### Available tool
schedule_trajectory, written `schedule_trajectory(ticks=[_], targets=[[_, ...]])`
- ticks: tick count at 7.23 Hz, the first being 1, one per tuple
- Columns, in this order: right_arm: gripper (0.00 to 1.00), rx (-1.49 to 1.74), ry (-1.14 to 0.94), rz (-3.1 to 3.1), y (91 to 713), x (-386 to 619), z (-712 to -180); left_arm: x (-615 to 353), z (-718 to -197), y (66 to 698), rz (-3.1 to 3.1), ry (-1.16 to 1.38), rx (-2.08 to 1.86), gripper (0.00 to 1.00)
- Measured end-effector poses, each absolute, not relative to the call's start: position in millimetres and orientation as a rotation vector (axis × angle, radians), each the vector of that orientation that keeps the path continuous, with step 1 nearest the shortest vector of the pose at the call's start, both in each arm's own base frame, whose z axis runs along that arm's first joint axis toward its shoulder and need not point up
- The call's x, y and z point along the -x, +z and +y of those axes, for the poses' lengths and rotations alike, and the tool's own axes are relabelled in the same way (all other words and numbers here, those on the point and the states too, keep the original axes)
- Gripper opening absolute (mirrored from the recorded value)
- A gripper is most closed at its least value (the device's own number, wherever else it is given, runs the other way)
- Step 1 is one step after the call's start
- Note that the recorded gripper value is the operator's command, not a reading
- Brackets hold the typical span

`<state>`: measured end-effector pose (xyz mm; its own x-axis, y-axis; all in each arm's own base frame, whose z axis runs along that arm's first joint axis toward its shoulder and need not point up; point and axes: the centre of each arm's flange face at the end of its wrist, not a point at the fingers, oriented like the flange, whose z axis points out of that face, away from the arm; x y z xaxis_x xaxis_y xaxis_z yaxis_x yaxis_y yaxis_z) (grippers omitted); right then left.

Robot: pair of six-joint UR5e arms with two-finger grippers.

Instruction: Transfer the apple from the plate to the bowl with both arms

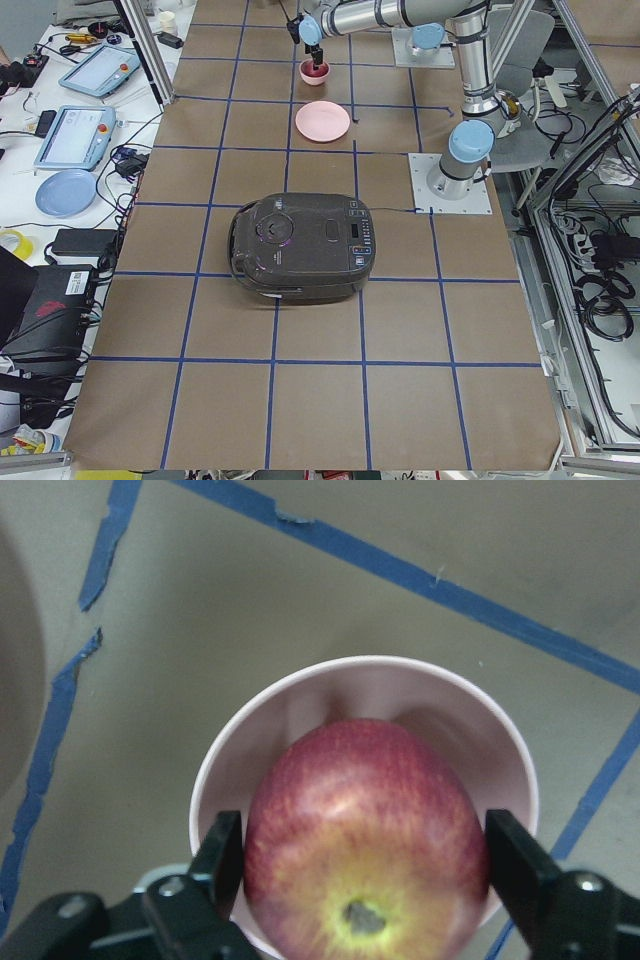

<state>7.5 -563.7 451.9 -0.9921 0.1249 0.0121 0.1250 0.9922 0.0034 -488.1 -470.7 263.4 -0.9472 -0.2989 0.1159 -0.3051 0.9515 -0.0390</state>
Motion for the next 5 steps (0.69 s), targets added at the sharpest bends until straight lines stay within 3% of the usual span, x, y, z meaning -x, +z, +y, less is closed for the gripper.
schedule_trajectory(ticks=[3, 5], targets=[[1.00, 0.166, 0.049, -3.095, 475, -19, -549, 457, -463, 340, -3.025, 0.155, -0.024, 1.00], [1.00, 0.066, 0.087, -3.094, 491, -61, -533, 419, -438, 405, -3.055, 0.104, 0.060, 1.00]])
